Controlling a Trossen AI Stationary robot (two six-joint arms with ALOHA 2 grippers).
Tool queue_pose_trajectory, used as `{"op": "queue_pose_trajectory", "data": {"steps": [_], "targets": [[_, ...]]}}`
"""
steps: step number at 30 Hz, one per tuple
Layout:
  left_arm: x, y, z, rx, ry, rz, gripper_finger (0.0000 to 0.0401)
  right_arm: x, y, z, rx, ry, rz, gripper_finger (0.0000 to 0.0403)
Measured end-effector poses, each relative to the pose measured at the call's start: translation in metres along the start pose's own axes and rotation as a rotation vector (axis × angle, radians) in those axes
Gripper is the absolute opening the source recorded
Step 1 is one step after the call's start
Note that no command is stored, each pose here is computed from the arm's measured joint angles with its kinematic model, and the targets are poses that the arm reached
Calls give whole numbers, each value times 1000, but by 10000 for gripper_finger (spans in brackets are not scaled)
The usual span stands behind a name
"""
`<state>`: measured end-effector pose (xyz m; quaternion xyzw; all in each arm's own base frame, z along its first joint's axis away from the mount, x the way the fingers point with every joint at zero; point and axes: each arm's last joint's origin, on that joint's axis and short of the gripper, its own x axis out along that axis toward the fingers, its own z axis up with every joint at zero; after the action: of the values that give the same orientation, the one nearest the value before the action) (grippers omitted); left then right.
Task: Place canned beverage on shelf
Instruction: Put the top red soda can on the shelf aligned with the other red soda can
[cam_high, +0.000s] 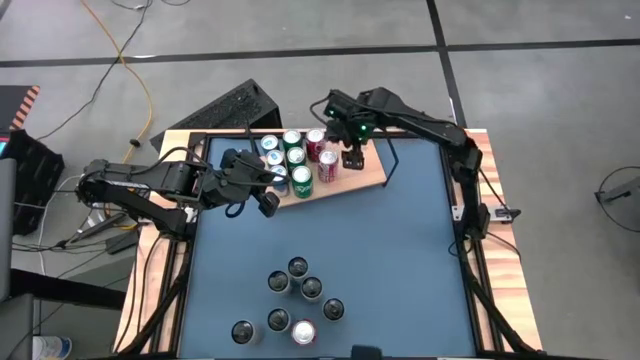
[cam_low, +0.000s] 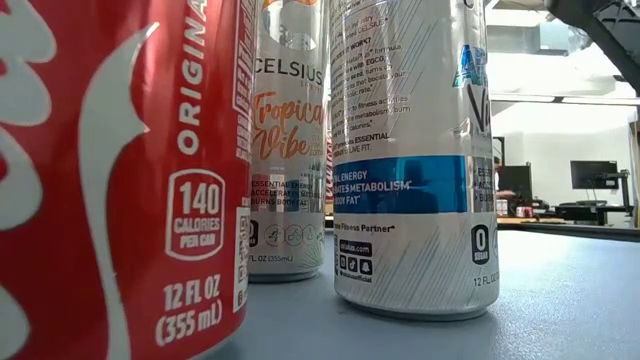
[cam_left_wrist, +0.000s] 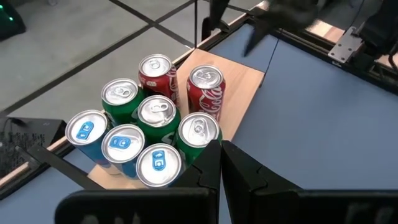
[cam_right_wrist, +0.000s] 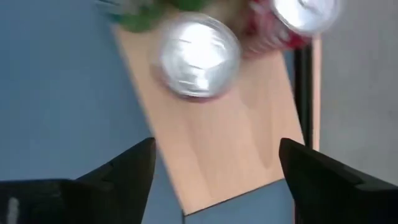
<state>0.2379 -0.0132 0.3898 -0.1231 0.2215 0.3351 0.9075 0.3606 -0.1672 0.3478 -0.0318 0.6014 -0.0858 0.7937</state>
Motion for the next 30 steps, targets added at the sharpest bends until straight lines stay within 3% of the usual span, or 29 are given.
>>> {"op": "queue_pose_trajectory", "data": {"steps": [6, 16, 30], "targets": [[0, 0, 0, 46, 2, -3, 0, 28, -28, -12, 95, -54, 10, 279], [0, 0, 0, 73, -1, 3, 0, 46, -18, -6, 44, -83, 87, 203], [0, 1, 0, 87, -13, 24, 0, 51, -29, 3, -19, -212, 18, 157]]}}
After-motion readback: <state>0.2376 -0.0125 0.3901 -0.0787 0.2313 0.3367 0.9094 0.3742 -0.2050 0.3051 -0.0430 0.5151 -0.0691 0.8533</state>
